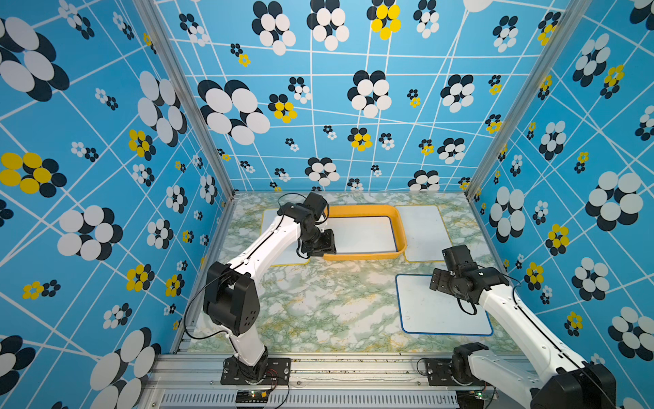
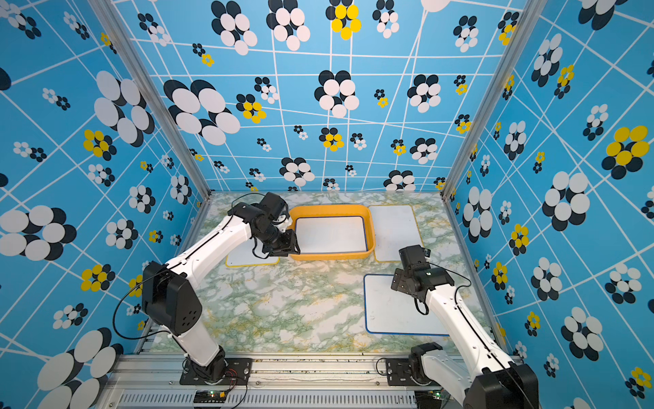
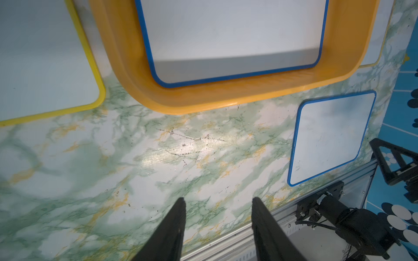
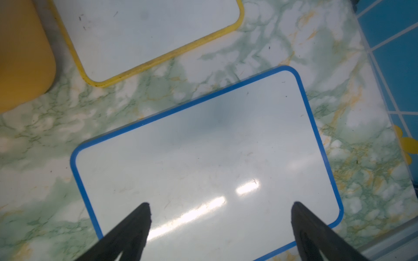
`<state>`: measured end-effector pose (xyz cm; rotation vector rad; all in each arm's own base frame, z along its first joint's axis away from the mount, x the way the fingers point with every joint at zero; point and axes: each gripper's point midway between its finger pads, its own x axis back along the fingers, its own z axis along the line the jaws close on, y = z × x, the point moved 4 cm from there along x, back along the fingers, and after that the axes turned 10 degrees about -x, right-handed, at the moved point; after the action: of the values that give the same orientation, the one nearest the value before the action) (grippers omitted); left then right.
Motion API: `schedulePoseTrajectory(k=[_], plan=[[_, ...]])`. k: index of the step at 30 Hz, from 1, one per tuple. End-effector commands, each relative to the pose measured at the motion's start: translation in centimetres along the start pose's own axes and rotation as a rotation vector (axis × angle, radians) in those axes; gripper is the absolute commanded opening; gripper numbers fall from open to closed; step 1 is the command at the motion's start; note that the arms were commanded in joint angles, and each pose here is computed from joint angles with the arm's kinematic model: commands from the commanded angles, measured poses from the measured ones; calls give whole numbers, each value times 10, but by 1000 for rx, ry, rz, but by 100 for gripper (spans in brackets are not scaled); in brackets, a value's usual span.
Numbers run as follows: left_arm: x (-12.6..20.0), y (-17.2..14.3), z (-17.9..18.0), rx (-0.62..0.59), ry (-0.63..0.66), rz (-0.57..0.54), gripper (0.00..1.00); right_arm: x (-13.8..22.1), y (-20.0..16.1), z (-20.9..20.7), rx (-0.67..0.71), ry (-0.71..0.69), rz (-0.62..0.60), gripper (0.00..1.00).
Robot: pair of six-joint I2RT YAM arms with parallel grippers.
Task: Put the whiteboard into the storage box
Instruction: Place the whiteboard in the storage box, then move the whiteboard to the center of the board.
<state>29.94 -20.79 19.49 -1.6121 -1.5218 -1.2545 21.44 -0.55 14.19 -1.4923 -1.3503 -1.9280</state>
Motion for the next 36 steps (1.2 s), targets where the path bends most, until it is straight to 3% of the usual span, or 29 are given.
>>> schedulePoseTrajectory(k=[1,5,8,11,15,21,25,36], plan=[[-16,-19,-8,59,-44,-27,51,-9,4,-17,-93,-87,-12,99],[-46,-45,-33,80,-113,-12,53,-22,14,-39,-174,-166,-6,99],[-63,-58,-50,39,-79,22,54,-32,16,-49,-237,-184,19,99],[-78,-62,-60,26,-62,48,54,-42,16,-59,-287,-203,23,99],[-102,-65,-73,75,-147,69,55,-54,18,-69,-369,-240,41,99],[-133,-77,-94,53,-177,141,55,-74,24,-73,-454,-245,94,99],[-142,-80,-105,42,-200,164,55,-93,21,-72,-512,-156,176,99],[-164,-80,-118,33,-214,216,56,-105,25,-89,-449,-252,184,99]])
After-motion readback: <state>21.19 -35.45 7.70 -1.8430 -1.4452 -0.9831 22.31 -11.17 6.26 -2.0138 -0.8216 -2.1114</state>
